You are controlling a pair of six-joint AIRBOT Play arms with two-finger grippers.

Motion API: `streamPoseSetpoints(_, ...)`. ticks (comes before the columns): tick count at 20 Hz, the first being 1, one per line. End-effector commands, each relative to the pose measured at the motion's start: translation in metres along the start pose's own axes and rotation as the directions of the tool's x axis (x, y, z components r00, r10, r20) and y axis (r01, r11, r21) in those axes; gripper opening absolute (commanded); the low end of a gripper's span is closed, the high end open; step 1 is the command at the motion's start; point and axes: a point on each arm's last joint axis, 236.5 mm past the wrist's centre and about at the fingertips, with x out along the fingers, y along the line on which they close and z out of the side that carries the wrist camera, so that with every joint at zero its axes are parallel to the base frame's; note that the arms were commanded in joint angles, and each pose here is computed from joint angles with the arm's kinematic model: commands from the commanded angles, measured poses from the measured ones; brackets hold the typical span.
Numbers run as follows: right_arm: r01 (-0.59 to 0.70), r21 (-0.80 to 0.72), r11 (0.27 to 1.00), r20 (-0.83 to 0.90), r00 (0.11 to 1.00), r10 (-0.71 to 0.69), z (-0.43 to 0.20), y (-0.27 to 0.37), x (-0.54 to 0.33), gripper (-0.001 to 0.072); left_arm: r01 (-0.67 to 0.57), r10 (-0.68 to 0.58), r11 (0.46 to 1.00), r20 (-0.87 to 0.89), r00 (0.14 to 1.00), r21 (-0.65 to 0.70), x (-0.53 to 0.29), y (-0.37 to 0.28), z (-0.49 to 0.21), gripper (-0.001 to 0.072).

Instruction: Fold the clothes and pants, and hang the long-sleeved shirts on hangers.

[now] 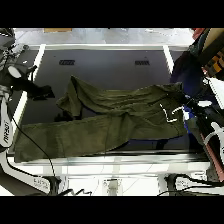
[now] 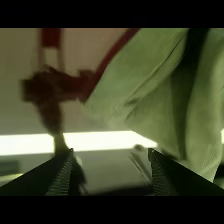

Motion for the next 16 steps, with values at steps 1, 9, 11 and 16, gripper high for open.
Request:
streamPoseSetpoints(1,0.000,-0.001,1.000,0.001,1.000,0.000,0.000,0.000,0.000,0.0037,0.128,-0.128,0.992,-0.030,0.991,-0.003,0.023,0.002,-0.024,0.0502)
streamPoseSetpoints(9,0.001,-0.001,1.000,0.001,1.000,-0.001,0.000,0.000,0.000,0.0037,0.134,-0.150,0.980,0.108,0.983,0.145,0.069,-0.010,0.004,0.0669)
streamPoseSetpoints(11,0.000,0.000,1.000,0.001,1.000,0.000,0.000,0.000,0.000,0.0037,0.136,-0.156,0.969,0.084,0.984,0.207,0.086,-0.019,0.001,0.0668)
streamPoseSetpoints(16,0.000,-0.001,1.000,0.001,1.000,0.000,0.000,0.000,0.000,0.0037,0.076,-0.120,0.966,0.167,0.979,0.246,0.095,-0.027,0.025,0.0033)
